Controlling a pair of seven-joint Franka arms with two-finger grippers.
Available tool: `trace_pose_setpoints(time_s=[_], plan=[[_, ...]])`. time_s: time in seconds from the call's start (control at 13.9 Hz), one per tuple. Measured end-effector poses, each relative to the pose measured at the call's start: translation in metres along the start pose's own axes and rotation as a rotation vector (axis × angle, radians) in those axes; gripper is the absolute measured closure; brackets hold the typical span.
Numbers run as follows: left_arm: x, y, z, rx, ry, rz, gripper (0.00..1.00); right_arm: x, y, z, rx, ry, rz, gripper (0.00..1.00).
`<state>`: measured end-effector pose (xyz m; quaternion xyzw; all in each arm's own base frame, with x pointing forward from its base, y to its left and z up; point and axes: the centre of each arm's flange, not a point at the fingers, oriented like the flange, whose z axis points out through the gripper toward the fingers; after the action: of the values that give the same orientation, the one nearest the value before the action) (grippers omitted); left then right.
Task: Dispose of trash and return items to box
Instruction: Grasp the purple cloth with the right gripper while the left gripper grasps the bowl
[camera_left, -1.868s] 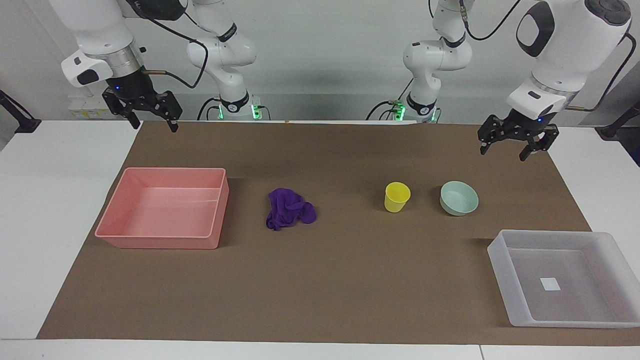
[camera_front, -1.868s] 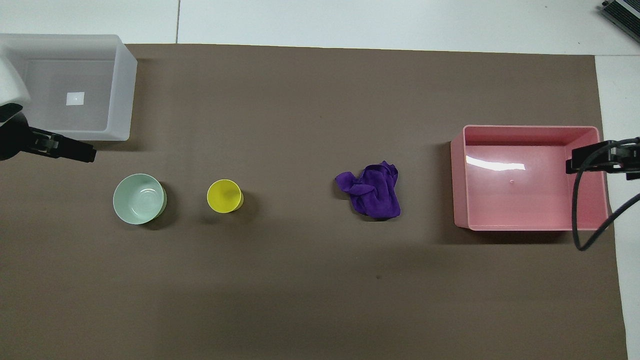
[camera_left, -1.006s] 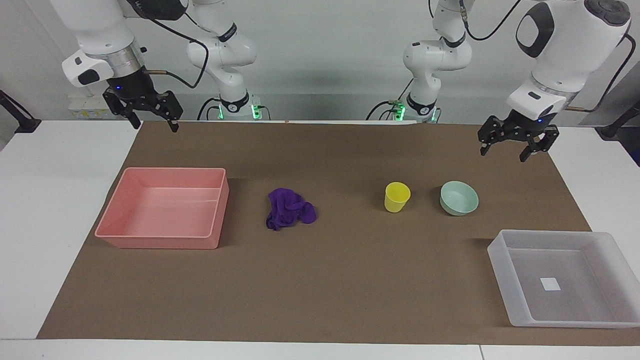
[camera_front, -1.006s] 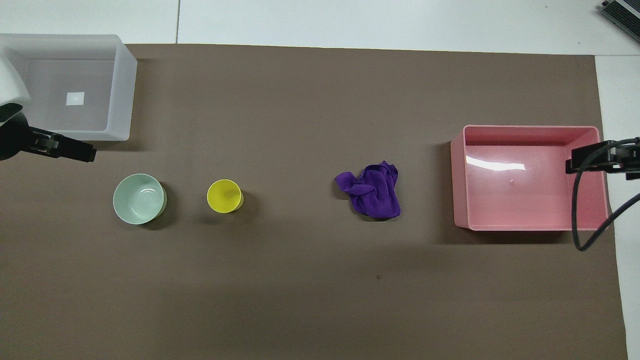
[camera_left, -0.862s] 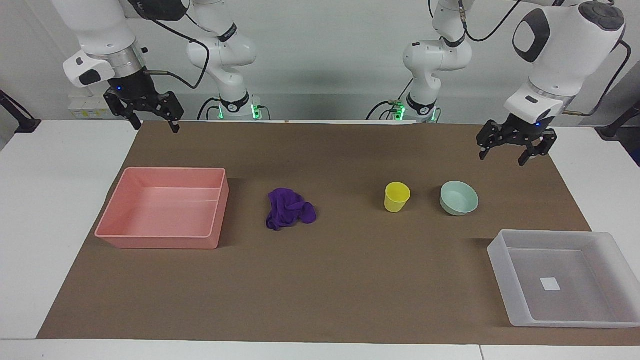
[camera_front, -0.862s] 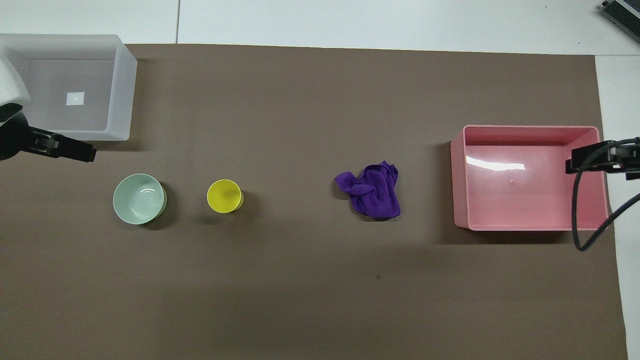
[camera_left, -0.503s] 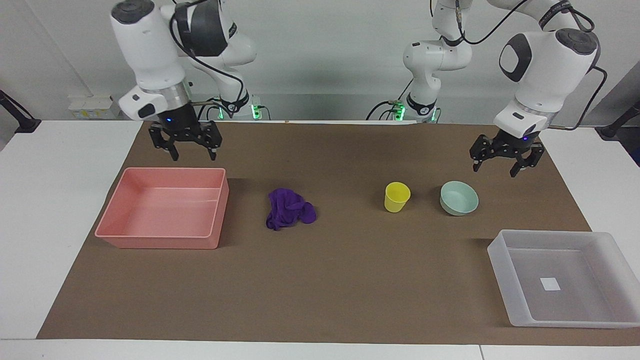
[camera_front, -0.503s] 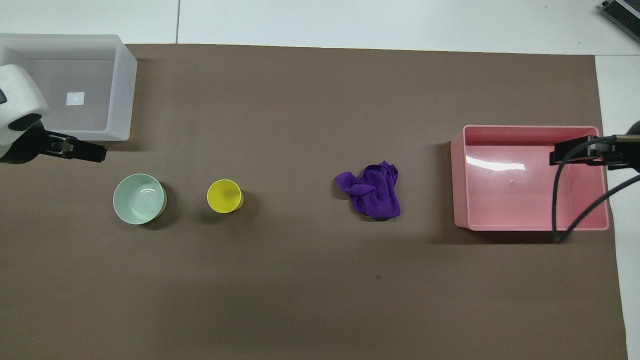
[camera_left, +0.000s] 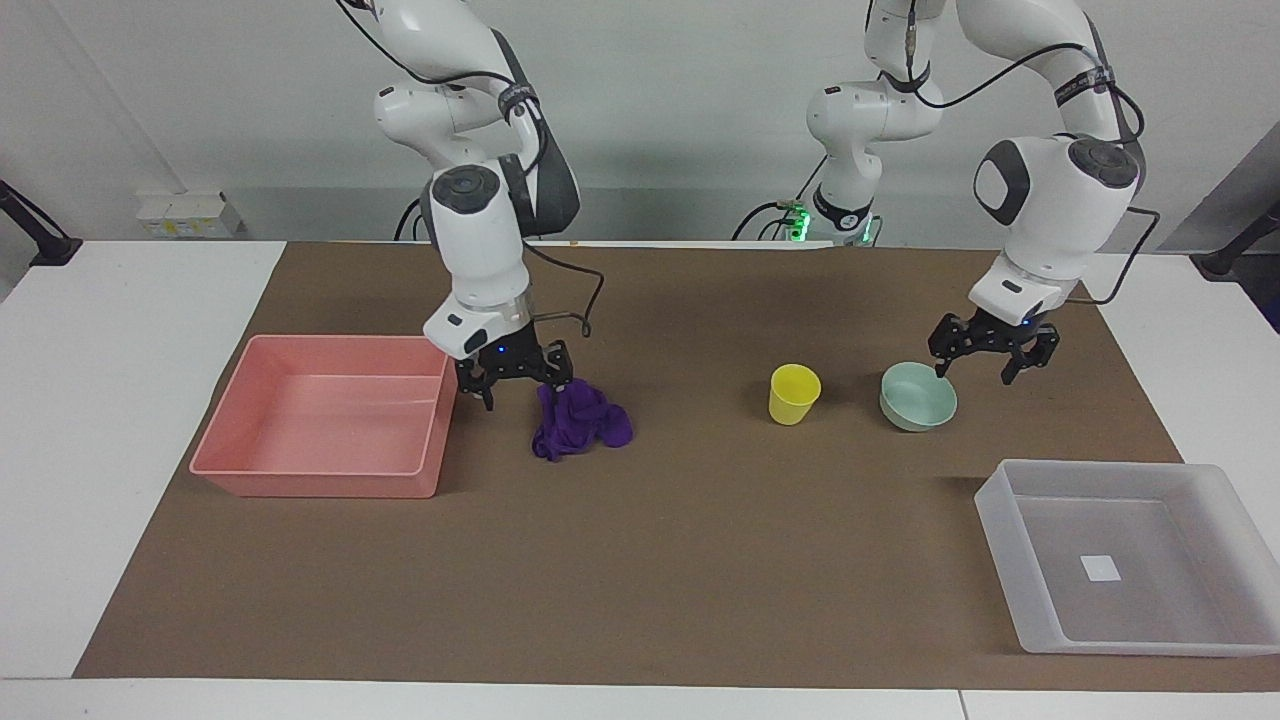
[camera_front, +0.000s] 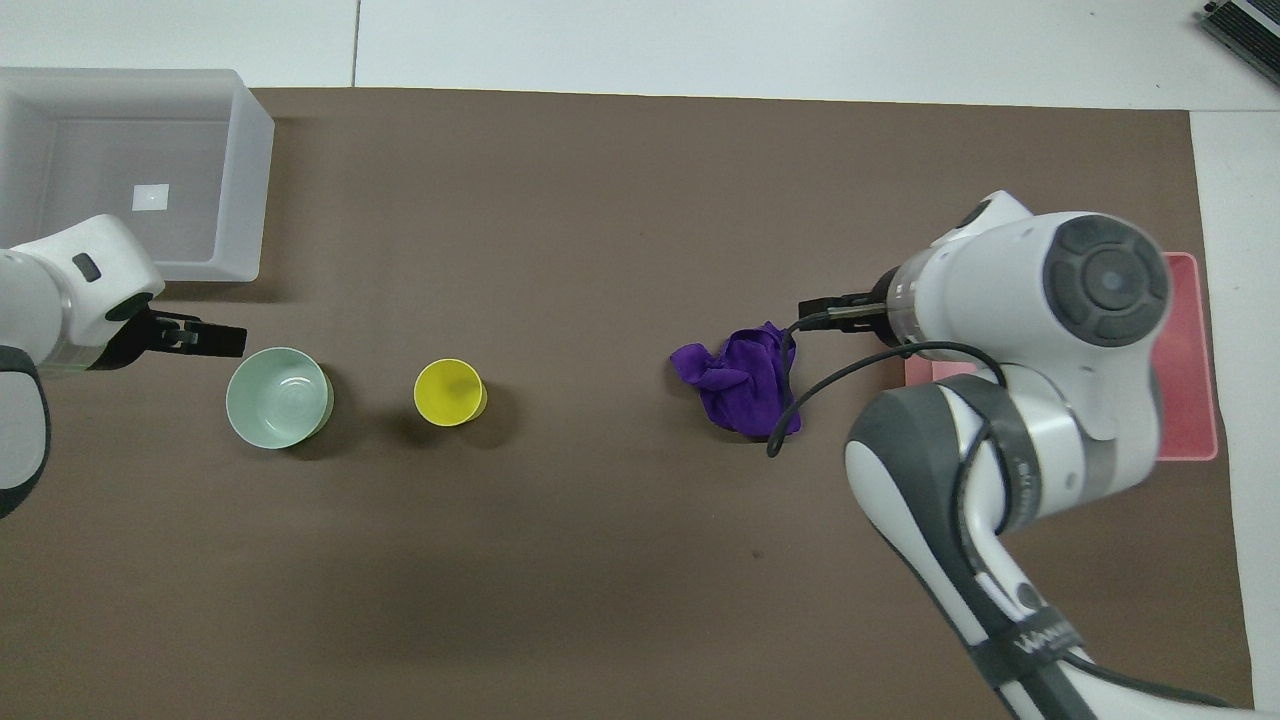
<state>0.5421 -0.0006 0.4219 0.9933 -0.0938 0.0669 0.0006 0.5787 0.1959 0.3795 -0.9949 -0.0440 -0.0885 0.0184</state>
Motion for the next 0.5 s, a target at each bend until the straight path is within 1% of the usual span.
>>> trace_pose_setpoints(time_s=[0.22, 0.5], plan=[[-0.013, -0.011, 0.036, 0.006, 0.013, -0.024, 0.0, -0.015, -0.011, 0.039, 0.014, -0.014, -0.001, 0.0], [-0.028, -0.011, 0.061, 0.001, -0.014, -0.03, 0.0, -0.027, -0.03, 0.071, 0.013, -0.041, -0.035, 0.01]])
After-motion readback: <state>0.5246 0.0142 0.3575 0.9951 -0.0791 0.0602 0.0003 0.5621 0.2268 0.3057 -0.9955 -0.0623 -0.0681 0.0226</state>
